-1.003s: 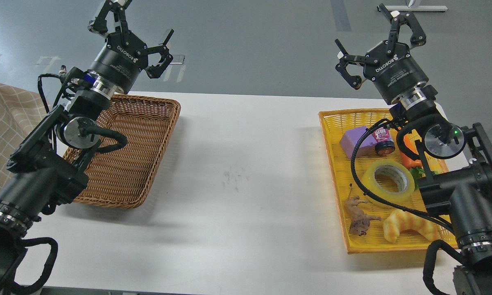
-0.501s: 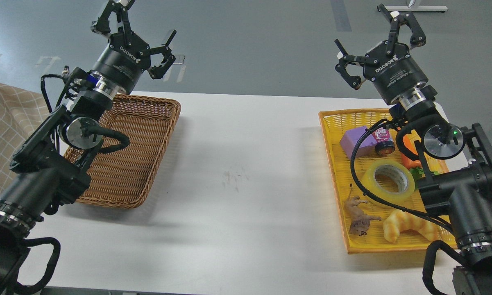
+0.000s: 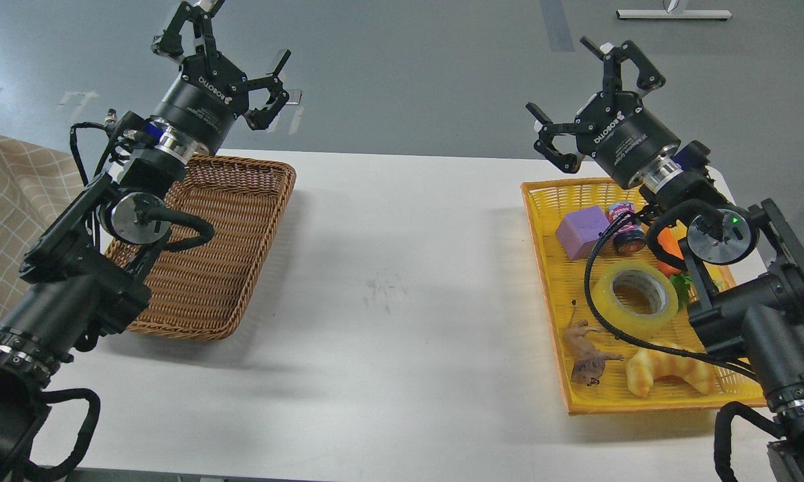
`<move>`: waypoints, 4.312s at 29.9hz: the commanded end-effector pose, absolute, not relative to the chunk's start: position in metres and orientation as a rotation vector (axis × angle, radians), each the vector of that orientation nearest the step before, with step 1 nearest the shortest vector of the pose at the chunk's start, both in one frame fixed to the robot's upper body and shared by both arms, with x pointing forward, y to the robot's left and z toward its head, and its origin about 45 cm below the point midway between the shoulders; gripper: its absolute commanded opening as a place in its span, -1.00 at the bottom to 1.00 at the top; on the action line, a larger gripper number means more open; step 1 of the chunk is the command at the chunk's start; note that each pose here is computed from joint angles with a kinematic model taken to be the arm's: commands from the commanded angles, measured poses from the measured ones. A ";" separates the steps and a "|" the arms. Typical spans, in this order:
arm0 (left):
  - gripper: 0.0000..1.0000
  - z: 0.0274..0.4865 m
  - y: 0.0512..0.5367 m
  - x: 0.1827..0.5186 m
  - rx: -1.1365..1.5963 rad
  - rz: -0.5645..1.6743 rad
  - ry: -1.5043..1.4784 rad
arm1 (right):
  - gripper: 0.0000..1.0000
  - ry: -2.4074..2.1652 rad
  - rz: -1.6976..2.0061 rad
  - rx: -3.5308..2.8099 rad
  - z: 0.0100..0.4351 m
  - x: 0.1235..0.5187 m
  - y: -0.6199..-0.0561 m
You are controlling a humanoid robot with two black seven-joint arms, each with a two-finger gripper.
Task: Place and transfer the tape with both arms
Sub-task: 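Move the right gripper down toward the tape roll in the yellow basket, then insert the right gripper into the tape roll's hole and close it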
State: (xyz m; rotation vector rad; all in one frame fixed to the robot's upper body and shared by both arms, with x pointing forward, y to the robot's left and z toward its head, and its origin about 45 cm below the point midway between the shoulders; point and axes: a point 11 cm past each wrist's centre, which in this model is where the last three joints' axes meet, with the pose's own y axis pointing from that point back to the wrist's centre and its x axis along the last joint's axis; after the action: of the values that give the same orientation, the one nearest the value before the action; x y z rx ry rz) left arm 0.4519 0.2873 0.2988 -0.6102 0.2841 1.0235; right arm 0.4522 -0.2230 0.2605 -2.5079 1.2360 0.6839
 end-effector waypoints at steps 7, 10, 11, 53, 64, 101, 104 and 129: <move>0.96 0.299 0.288 0.452 -0.599 1.024 0.278 | 1.00 1.422 0.282 -2.965 0.262 0.442 -0.251; 0.96 0.299 0.288 0.452 -0.599 1.024 0.278 | 1.00 1.475 -0.011 -3.118 0.273 0.435 -0.257; 0.96 0.299 0.288 0.452 -0.596 1.023 0.278 | 1.00 1.503 -0.117 -3.172 0.274 0.434 -0.259; 0.96 0.306 0.290 0.453 -0.609 1.022 0.264 | 0.98 1.957 -1.031 -3.646 0.271 0.367 -0.411; 0.96 0.307 0.290 0.454 -0.609 1.021 0.259 | 0.93 1.771 -1.180 -3.823 0.242 0.349 -0.404; 0.96 0.307 0.294 0.453 -0.605 1.028 0.255 | 0.55 1.275 -1.563 -4.014 0.177 0.337 -0.356; 0.96 0.308 0.295 0.453 -0.605 1.031 0.252 | 0.55 1.274 -1.555 -4.020 0.176 0.337 -0.356; 0.96 0.308 0.296 0.453 -0.605 1.033 0.253 | -0.13 1.239 -1.488 -4.088 0.161 0.333 -0.360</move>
State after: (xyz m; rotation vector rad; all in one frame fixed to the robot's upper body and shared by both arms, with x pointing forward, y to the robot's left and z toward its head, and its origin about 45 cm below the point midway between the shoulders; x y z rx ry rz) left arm 0.4531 0.2958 0.3074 -0.6032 0.2525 1.0321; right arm 0.3329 -0.3605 0.1613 -4.0880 1.2428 -1.4896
